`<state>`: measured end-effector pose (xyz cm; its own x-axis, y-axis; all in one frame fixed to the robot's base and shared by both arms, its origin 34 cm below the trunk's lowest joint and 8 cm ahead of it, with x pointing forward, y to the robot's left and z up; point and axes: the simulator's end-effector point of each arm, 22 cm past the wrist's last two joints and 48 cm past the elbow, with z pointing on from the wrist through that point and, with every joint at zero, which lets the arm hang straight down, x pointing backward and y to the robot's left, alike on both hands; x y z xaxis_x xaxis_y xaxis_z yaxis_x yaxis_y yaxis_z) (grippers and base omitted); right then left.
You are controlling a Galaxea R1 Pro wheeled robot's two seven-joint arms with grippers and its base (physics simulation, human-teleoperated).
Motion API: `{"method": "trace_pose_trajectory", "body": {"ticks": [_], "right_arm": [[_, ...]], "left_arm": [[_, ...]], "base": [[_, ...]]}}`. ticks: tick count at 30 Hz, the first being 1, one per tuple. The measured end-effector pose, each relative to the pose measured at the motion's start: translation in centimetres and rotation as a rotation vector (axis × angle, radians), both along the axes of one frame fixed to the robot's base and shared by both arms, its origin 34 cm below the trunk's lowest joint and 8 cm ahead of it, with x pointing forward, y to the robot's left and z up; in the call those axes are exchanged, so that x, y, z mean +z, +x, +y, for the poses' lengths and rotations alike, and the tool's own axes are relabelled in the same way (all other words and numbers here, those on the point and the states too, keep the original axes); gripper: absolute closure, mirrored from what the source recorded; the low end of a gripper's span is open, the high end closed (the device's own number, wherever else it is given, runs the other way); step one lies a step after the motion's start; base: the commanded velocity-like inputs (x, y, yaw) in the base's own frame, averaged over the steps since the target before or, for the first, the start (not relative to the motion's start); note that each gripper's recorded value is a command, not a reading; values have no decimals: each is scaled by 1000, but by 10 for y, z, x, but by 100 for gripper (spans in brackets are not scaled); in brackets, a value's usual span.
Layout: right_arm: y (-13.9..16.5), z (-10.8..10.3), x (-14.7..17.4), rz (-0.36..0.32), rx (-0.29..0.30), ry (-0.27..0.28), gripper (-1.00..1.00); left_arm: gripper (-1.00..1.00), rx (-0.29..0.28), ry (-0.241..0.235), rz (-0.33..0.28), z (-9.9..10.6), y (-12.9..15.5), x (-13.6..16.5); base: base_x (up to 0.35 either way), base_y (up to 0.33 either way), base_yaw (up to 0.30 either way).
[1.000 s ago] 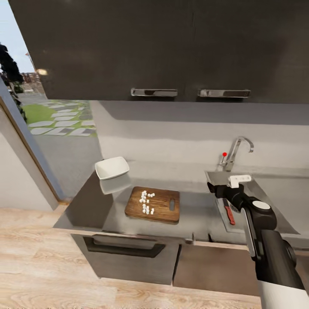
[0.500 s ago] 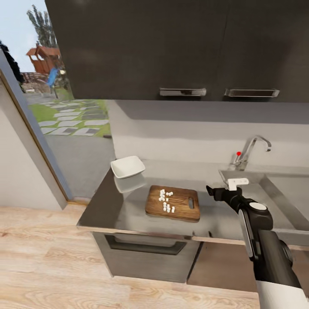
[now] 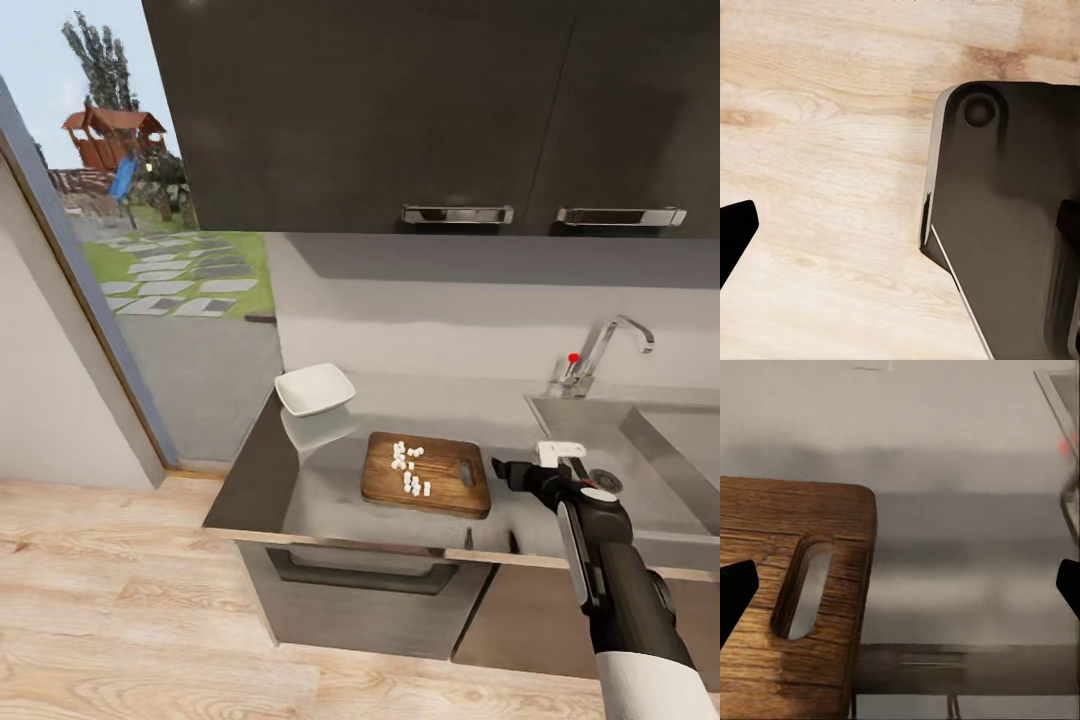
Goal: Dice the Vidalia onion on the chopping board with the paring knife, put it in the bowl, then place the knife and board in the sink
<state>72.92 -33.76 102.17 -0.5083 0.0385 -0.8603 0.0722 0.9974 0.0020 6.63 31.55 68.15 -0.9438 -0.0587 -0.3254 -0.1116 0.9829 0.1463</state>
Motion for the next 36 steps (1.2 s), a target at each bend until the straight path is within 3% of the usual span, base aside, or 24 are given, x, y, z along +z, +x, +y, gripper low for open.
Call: {"method": "trace_pose_trajectory", "body": {"ticks": [5, 36], "right_arm": [[-2, -8, -5, 8, -17, 4, -100], [-4, -7, -46, 80, -20, 10, -100]], "left_arm": [[-100, 0, 0, 7, 0, -3, 0], [-100, 2, 1, 76, 0, -27, 2]], "base": [[219, 0, 0], [59, 29, 0]]}}
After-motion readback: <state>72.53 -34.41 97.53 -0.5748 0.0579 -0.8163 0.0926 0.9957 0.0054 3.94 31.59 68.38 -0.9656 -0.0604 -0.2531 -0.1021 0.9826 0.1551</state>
